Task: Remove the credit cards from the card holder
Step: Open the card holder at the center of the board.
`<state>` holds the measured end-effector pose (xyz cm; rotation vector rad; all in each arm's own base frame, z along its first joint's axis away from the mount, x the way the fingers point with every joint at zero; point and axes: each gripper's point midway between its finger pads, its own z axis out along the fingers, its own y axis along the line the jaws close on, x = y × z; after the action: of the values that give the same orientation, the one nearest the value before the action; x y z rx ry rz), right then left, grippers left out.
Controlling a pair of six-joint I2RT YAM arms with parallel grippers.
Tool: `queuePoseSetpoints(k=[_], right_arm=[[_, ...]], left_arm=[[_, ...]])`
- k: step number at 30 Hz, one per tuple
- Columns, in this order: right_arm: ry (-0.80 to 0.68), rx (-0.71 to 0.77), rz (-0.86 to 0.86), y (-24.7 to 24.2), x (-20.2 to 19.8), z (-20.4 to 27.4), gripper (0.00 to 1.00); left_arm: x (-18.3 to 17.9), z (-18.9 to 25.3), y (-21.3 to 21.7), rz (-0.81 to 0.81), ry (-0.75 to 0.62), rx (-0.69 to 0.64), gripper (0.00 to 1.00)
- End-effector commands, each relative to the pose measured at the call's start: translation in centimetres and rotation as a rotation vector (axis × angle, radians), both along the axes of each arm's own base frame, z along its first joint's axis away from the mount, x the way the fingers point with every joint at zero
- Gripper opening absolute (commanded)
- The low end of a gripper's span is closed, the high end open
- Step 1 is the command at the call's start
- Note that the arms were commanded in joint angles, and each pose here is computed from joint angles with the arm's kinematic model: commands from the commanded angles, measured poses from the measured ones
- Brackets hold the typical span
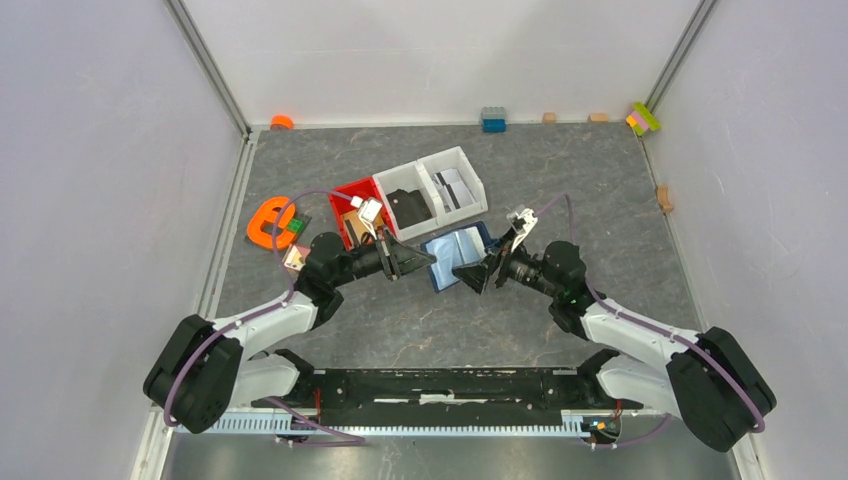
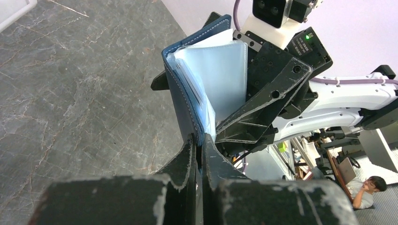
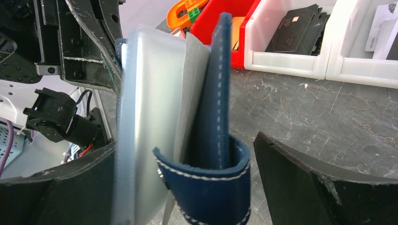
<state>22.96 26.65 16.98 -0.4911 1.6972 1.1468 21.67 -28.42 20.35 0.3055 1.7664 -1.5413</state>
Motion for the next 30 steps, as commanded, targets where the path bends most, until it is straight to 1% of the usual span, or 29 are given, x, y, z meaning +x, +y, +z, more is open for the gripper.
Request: queuePoseSetpoints(k=[1,3,6,10,12,13,15,16,18,19,22,30], right_arm=[[-0.080,0.046,0.126,1.7,-1.6,2.7,0.98],[-0.086,0.040,0.107,1.5,-1.4,2.7,0.98],[-0.114,0.030,0.018,0.3,-0.6,3.0,0.98],[-0.127,-0.023,-0.192,-2.5,1.5,2.7,0.98],[-0.136,-0.025,-0.265,-3.7,2.0,2.9,0.96],[-0.145,-0.022,-0.274,-3.9,2.0,3.0,0.96],[-0.176,-0.001,-0.216,-3.2,1.3,3.7,0.98],[-0.182,0.005,-0.134,-2.1,0.5,3.9,0.98],[-0.156,0.001,-0.011,-0.3,-0.5,3.7,0.98],[-0.132,-0.009,0.012,0.2,-0.4,3.2,0.98],[-0.106,-0.040,0.030,1.0,-0.4,1.9,0.98],[-0.134,-0.115,0.071,2.9,-1.1,1.3,0.98]], left_arm=[[0.4,1.9,-0.5,-0.001,-0.040,-0.027,0.02],[0.8,1.5,-0.4,0.016,-0.028,-0.006,0.02],[1.4,0.5,-0.2,0.052,-0.001,0.036,0.02],[1.7,0.2,-0.1,0.072,0.008,0.049,0.02],[1.8,0.1,0.0,0.079,0.007,0.055,0.02],[1.8,0.1,0.1,0.080,0.007,0.056,0.02],[1.7,0.2,0.0,0.078,0.005,0.055,0.02],[1.7,0.1,0.0,0.074,0.007,0.056,0.02],[1.5,0.2,-0.2,0.056,0.005,0.048,0.02],[1.4,0.4,-0.4,0.045,0.005,0.039,0.02],[1.2,0.6,-0.6,0.020,0.007,0.022,0.02],[1.0,0.3,-1.1,-0.003,0.024,0.022,0.02]])
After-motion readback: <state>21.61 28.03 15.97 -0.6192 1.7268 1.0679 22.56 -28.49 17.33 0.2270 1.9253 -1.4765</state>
